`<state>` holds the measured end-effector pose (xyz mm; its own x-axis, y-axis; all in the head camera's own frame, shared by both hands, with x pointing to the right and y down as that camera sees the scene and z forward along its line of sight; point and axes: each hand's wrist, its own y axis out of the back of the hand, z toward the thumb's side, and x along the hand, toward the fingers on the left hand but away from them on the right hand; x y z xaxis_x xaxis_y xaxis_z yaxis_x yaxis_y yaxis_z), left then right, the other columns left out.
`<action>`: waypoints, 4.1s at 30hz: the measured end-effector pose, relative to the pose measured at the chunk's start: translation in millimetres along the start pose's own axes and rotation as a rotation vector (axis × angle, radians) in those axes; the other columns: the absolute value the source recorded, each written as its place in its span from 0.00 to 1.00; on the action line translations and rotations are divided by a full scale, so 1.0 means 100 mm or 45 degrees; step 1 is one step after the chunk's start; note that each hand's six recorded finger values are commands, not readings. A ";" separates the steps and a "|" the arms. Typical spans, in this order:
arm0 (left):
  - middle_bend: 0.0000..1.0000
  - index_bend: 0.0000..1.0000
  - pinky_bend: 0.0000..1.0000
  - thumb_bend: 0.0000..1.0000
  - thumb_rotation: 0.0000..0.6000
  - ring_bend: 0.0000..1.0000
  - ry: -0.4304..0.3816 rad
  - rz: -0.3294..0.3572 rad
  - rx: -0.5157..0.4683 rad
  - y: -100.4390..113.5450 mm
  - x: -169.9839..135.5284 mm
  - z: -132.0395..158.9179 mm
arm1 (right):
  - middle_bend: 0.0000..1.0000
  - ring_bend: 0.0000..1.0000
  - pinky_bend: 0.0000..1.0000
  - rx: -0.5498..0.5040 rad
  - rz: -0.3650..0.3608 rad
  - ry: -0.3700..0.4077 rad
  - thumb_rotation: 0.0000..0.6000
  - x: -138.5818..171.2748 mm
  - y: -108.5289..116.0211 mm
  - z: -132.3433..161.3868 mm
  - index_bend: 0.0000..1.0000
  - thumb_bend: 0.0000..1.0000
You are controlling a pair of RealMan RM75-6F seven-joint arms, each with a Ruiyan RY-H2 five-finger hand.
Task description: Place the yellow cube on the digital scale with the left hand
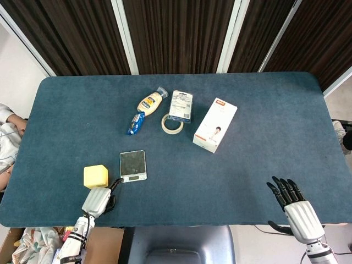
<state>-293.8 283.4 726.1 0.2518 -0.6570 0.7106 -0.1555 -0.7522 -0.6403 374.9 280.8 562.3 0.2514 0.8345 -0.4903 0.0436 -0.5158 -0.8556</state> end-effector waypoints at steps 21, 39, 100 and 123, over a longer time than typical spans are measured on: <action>1.00 0.20 1.00 0.72 1.00 1.00 -0.018 -0.028 0.003 -0.05 -0.03 0.00 | 0.00 0.00 0.00 -0.001 -0.002 -0.006 1.00 0.00 0.00 0.00 0.00 0.10; 1.00 0.20 1.00 0.71 1.00 1.00 -0.019 -0.043 0.150 -0.08 0.00 0.02 | 0.00 0.00 0.00 0.000 -0.001 -0.011 1.00 0.00 0.00 0.00 0.00 0.10; 0.88 0.68 1.00 0.56 1.00 1.00 -0.056 0.563 0.032 1.24 0.55 0.17 | 0.00 0.00 0.00 -0.011 0.021 -0.002 1.00 0.01 0.00 0.01 0.00 0.10; 0.37 0.23 0.71 0.40 1.00 0.44 -0.021 0.331 0.221 0.70 0.86 0.38 | 0.00 0.00 0.00 -0.033 -0.009 -0.007 1.00 0.07 0.08 -0.05 0.00 0.10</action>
<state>-247.3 176.1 730.8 0.2406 -0.8241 0.5128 -0.0519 -0.5385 -0.8410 381.5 281.3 552.5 0.2458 0.8390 -0.4854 0.0701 -0.5148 -0.8544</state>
